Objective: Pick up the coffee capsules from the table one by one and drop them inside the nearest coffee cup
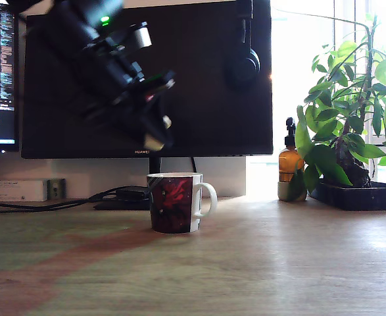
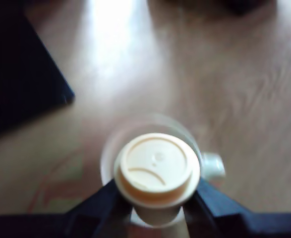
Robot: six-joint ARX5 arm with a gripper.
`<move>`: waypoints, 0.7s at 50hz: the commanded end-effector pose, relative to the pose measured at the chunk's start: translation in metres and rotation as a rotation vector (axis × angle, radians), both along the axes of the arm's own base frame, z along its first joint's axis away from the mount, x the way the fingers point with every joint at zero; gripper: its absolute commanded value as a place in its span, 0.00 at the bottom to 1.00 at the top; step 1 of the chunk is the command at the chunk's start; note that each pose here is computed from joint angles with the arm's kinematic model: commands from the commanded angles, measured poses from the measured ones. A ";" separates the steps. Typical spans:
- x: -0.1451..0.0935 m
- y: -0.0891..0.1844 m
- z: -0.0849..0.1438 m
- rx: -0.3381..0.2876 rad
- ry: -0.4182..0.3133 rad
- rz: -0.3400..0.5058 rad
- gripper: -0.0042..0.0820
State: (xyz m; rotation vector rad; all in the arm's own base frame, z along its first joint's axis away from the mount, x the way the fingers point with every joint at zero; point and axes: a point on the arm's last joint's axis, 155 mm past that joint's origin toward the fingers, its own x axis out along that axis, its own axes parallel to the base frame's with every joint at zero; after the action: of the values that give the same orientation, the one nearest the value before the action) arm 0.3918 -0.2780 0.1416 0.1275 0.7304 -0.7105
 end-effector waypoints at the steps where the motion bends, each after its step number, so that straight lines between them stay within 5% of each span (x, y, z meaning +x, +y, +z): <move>1: 0.000 0.000 -0.022 0.031 0.052 0.002 0.26; 19: 0.008 -0.013 -0.049 0.122 0.143 -0.032 0.26; 35: 0.005 -0.019 -0.055 0.143 0.148 -0.042 0.26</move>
State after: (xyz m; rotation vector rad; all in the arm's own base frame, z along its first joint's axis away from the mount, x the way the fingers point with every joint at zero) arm 0.3971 -0.2945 0.0922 0.2142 0.9146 -0.7067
